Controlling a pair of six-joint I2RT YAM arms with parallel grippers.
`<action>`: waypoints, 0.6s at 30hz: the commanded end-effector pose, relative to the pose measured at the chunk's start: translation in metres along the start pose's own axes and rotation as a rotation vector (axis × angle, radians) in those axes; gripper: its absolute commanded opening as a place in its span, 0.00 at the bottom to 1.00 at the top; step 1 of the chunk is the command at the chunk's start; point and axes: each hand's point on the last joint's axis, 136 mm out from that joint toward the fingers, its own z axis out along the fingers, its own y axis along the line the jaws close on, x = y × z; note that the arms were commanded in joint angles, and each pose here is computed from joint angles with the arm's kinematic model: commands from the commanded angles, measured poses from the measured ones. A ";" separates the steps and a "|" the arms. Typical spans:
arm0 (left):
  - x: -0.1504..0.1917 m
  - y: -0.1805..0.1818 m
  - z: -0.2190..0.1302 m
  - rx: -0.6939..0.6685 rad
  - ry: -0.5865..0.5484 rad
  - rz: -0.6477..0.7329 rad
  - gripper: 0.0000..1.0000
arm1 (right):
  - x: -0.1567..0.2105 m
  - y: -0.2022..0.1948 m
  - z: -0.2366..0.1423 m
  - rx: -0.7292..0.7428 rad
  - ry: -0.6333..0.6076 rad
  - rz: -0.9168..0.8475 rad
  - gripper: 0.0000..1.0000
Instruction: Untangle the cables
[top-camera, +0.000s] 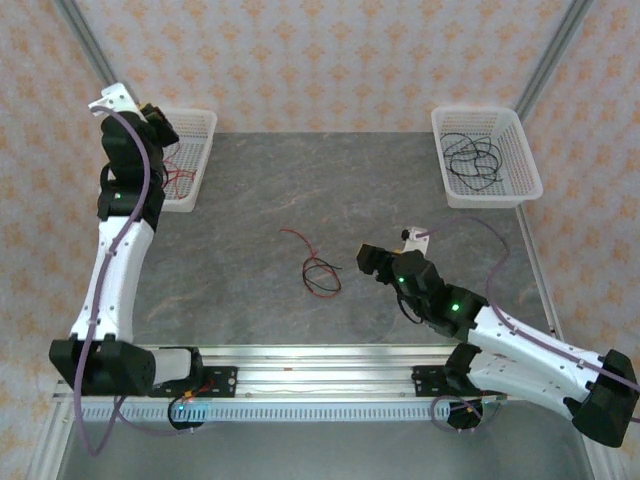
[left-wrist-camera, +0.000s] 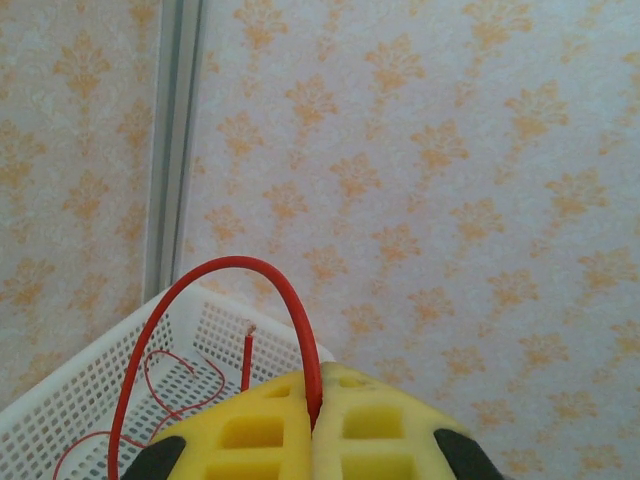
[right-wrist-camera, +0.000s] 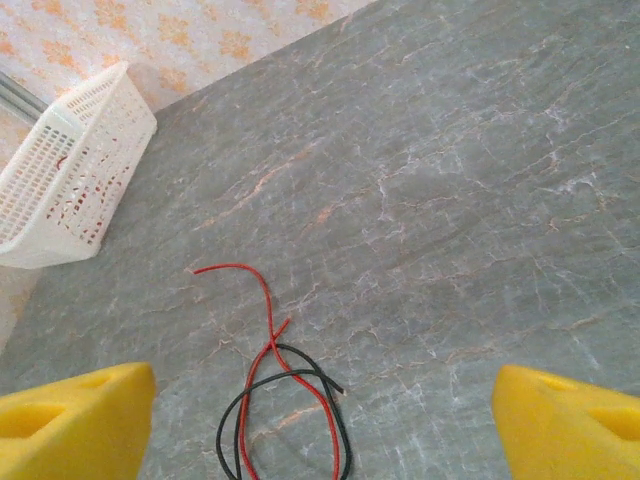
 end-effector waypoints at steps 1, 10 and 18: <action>-0.016 -0.001 0.023 0.058 -0.046 -0.034 0.00 | 0.003 -0.013 -0.002 0.051 0.003 -0.011 0.87; 0.038 0.049 0.119 -0.007 0.046 -0.056 0.00 | 0.006 -0.014 -0.002 0.055 0.014 0.004 0.86; 0.143 0.095 0.178 -0.148 0.278 -0.074 0.00 | 0.010 -0.017 0.004 0.076 0.028 0.006 0.86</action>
